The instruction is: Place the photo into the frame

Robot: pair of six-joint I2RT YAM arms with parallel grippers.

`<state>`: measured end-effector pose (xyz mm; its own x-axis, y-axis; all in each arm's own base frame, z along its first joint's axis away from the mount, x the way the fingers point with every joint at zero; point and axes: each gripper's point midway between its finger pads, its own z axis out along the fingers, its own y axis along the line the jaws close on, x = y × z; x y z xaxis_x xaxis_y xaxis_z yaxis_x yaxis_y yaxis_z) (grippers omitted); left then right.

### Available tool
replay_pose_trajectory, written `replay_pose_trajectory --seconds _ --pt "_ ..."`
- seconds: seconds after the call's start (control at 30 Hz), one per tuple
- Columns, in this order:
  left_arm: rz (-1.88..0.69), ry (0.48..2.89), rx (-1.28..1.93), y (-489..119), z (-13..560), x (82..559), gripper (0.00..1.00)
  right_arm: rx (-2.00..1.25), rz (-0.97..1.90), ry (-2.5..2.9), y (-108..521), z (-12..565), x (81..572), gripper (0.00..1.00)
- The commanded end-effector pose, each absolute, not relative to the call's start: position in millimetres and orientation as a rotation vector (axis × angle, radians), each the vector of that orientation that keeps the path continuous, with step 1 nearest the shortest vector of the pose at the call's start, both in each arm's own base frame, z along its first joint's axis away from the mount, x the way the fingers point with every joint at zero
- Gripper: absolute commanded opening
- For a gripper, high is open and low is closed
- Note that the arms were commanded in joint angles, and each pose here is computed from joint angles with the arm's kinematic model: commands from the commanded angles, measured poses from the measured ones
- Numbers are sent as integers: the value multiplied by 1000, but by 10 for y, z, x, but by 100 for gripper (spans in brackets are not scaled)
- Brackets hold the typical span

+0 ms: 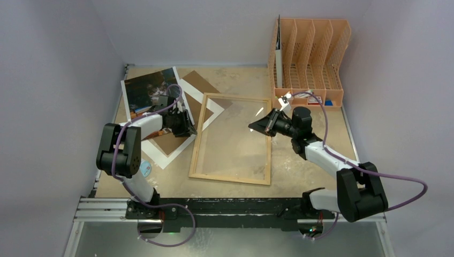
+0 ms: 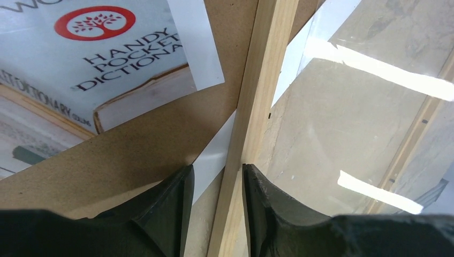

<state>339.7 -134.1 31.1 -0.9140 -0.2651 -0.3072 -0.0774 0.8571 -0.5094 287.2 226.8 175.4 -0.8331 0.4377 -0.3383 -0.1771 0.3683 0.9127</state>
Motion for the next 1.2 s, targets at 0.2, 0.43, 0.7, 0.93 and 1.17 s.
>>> replay_pose_trajectory --seconds 0.2,0.43,0.7,0.93,1.17 --pt "-653 2683 -267 -1310 284 3428 39 161 1670 1958 2470 2315 2886 0" --pt "-628 2693 -284 -1283 259 3439 38 143 1702 1933 2497 2514 2891 0" --pt "-603 2694 -295 -1258 254 3458 37 147 1713 1920 2553 2531 2934 0" --pt "-560 2700 -308 -1207 238 3466 36 7 1608 1963 2635 2253 2989 0" --pt "-301 2730 -407 -889 161 3448 34 110 1457 2175 2467 1489 2803 6"
